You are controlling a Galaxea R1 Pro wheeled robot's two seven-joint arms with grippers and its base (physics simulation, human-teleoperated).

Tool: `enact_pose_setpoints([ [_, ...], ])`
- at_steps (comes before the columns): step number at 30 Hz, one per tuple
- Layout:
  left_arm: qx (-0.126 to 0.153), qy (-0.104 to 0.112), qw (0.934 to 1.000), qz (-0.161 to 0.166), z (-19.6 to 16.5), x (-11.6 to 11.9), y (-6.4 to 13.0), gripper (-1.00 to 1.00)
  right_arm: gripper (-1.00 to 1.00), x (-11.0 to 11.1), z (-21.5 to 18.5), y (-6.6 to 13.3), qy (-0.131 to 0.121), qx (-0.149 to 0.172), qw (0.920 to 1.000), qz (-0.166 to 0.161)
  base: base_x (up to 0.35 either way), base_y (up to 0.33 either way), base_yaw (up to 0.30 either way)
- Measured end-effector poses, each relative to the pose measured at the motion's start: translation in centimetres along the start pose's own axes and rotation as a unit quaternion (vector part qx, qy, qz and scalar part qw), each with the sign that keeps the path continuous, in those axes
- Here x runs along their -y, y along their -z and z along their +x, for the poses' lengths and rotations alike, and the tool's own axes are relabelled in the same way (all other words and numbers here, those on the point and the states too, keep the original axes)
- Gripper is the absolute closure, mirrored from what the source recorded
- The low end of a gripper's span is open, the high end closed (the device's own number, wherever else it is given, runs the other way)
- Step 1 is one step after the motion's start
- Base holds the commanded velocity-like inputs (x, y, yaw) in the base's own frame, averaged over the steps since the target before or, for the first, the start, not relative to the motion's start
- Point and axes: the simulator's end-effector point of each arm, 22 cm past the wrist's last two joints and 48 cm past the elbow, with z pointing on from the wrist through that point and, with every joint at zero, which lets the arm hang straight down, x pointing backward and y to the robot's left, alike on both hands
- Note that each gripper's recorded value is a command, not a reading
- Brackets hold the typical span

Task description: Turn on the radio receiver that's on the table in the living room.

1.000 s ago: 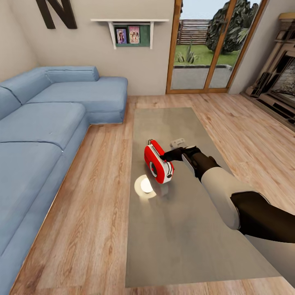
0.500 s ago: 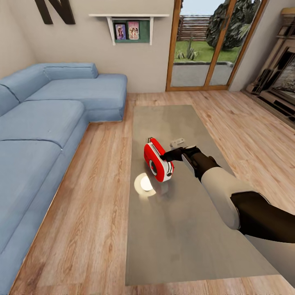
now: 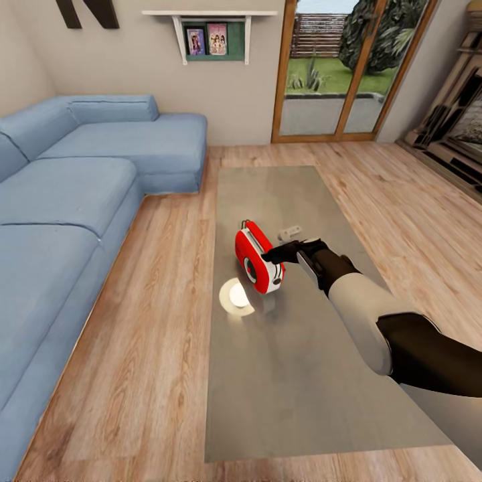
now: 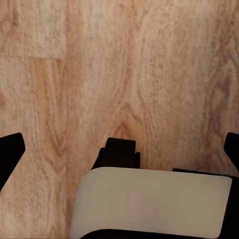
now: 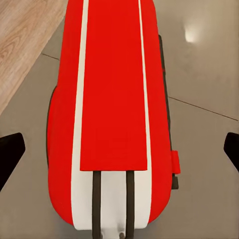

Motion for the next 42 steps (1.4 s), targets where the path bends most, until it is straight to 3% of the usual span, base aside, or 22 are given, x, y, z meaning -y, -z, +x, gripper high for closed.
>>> enact_pose_setpoints([
  [42,-0.01,-0.001,0.9999,-0.001,0.9,-0.1,-0.2,-1.0,-1.0,0.0,1.3,-1.1,-0.003,-0.008,1.0,-0.002,0.0,0.0,0.0],
])
